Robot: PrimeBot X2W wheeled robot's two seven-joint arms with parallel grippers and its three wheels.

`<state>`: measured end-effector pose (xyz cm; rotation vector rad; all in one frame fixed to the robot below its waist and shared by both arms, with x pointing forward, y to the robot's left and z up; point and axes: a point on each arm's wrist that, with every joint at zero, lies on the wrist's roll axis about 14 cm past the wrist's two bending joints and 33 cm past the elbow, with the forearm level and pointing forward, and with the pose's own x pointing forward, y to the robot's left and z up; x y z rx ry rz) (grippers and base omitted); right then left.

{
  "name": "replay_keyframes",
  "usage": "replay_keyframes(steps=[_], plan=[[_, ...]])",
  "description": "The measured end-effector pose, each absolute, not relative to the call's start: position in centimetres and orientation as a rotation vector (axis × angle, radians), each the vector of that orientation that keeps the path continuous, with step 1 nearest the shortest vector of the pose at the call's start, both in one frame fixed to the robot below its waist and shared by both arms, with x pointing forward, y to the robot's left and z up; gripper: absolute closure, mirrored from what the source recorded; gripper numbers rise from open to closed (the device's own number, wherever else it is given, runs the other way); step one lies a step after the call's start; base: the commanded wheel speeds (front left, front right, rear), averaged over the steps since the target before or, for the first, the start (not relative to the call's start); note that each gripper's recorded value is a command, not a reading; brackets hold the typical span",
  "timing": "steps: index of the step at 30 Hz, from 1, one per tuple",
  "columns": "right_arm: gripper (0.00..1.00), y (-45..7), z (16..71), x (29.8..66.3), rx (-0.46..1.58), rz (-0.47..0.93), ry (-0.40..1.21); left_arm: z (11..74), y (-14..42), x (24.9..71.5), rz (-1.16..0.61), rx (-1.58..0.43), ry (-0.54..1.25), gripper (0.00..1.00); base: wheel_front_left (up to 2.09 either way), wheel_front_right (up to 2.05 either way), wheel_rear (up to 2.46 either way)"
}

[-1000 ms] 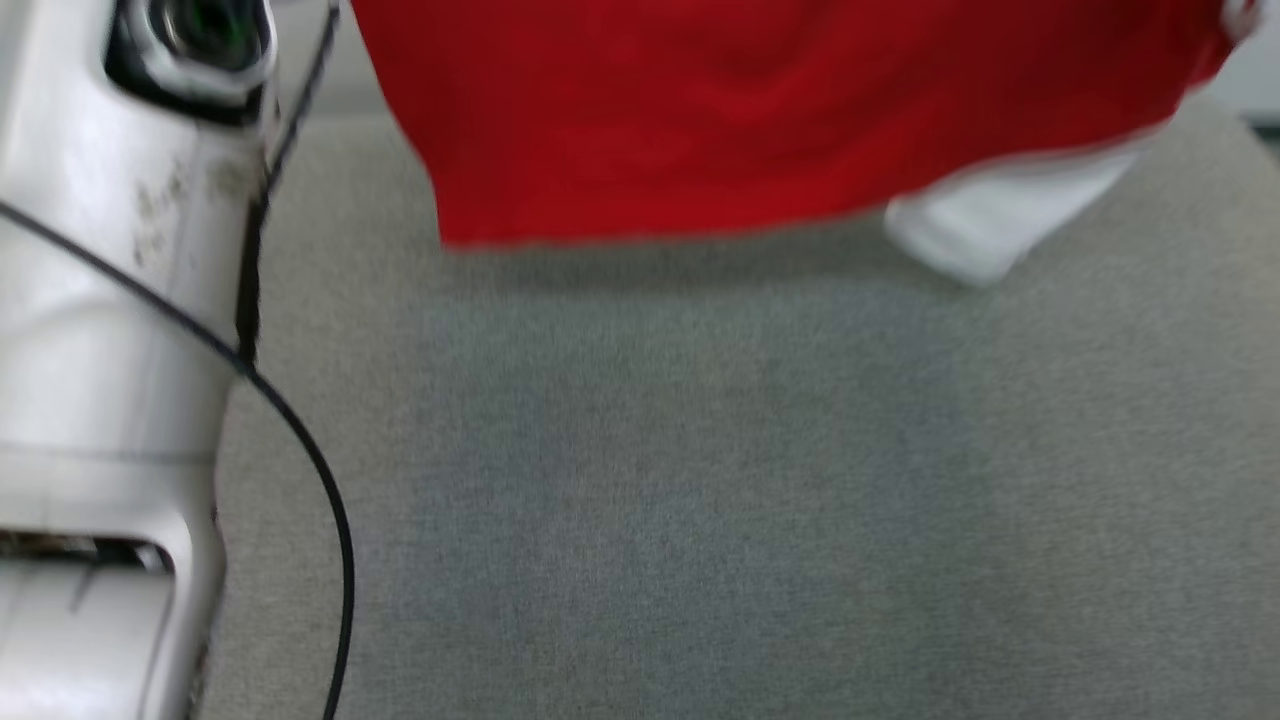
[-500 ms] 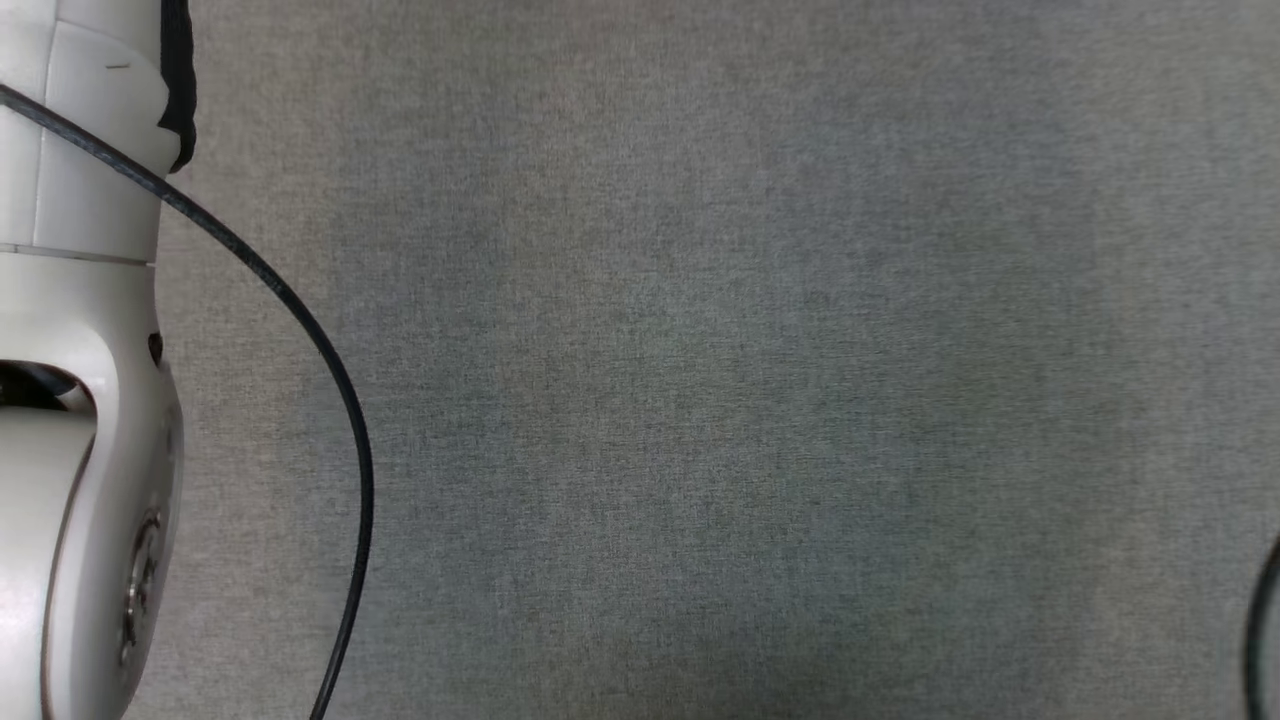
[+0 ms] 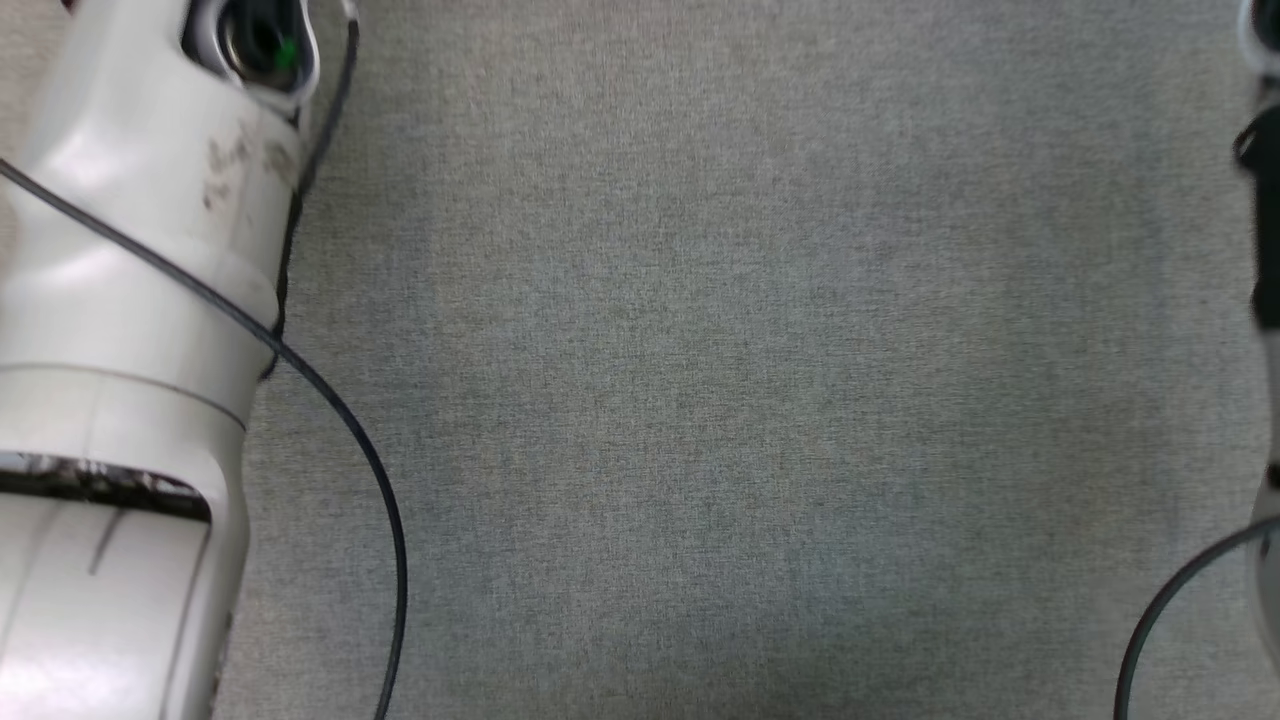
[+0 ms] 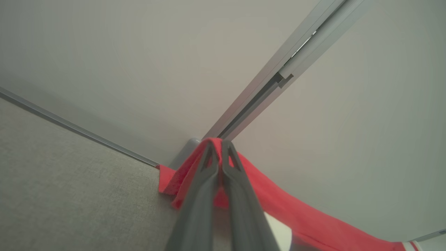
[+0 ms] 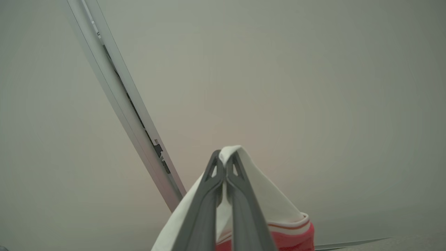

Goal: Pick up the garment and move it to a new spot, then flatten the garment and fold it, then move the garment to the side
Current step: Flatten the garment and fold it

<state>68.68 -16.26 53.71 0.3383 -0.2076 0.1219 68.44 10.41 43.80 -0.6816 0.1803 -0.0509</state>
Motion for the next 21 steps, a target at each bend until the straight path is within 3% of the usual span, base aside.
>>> replay_keyframes(steps=[14, 21], plan=[[1.00, -19.6, 46.7, 58.2, 0.507, -0.023, 0.041, 41.1, 10.7, 58.9, -0.036, -0.637, 0.351, 1.00, 0.00, 0.00, 0.00], [1.00, -20.6, 44.0, 52.0, 0.528, -0.077, 0.155, 40.6, 9.7, 53.3, -0.133, -0.439, 0.419, 1.00, 0.00, 0.00, 0.00]])
